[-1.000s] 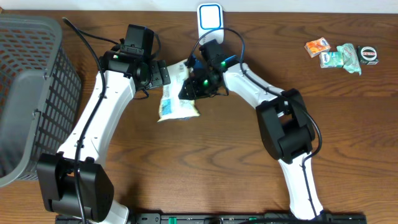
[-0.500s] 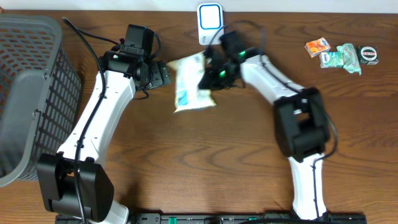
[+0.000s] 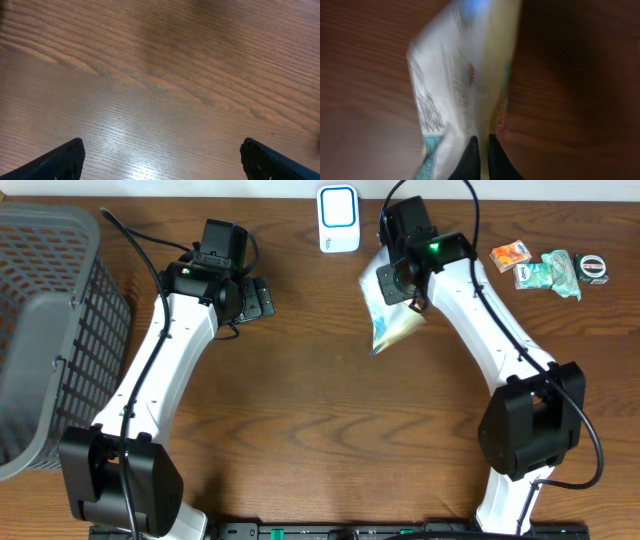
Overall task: Scan the item barcode
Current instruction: 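Drag the snack bag right and set it down mid-table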
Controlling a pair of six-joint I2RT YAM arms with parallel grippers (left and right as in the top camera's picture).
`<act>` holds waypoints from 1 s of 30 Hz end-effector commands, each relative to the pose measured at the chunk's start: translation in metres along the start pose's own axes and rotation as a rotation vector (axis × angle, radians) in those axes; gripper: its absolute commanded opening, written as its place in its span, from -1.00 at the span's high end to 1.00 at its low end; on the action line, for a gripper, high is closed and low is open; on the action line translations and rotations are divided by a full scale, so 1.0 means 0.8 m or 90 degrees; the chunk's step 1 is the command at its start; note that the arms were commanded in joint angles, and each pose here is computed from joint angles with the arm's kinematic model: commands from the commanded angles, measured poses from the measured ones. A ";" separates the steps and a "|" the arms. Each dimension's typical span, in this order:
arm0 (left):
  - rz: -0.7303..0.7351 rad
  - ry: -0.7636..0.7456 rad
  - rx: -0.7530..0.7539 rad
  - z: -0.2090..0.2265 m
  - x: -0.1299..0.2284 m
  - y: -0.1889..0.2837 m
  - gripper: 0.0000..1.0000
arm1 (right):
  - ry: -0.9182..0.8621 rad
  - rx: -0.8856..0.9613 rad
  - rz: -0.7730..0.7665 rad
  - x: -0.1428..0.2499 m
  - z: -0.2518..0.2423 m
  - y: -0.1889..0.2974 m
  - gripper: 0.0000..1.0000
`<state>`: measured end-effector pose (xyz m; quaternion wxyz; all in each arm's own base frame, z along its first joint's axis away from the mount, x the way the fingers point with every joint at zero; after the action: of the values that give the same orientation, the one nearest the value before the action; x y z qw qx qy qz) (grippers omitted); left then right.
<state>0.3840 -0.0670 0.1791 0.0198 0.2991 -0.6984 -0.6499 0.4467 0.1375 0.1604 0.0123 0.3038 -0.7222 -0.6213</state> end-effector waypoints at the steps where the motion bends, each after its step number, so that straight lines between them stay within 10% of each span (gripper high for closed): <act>1: 0.001 0.003 -0.004 0.002 0.000 -0.001 -0.96 | 0.033 0.189 0.057 0.019 -0.039 -0.004 0.97; 9: 0.001 0.003 -0.003 0.002 0.000 -0.001 -0.95 | 0.038 0.132 0.062 0.031 -0.017 -0.026 0.97; 17: 0.001 0.003 -0.003 0.002 0.000 -0.001 -0.95 | -0.091 -0.024 0.032 0.032 -0.038 -0.042 -0.88; 19: 0.001 0.003 -0.003 0.002 0.000 -0.001 -0.95 | -0.128 -0.102 0.013 0.031 -0.046 -0.044 -0.76; 24: 0.001 0.003 -0.003 0.002 0.000 -0.001 -0.96 | -0.189 -0.206 -0.033 0.028 -0.071 -0.042 0.97; 30: 0.001 0.003 -0.003 0.002 0.000 -0.001 -0.95 | -0.200 -0.194 -0.039 0.029 -0.085 -0.047 0.98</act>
<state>0.3839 -0.0670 0.1791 0.0199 0.2990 -0.6984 -0.6500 0.4716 0.0484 0.1400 -0.0860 0.2191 -0.6314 -0.7389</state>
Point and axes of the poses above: each gripper's point midway between its finger pads, its own y axis back along the fingers, its own z axis along the line the jaws close on, x = y × z, the point moved 3 cm from there along y, back along the fingers, and after that the axes turned 11 degrees about y, right-handed, at the moved point
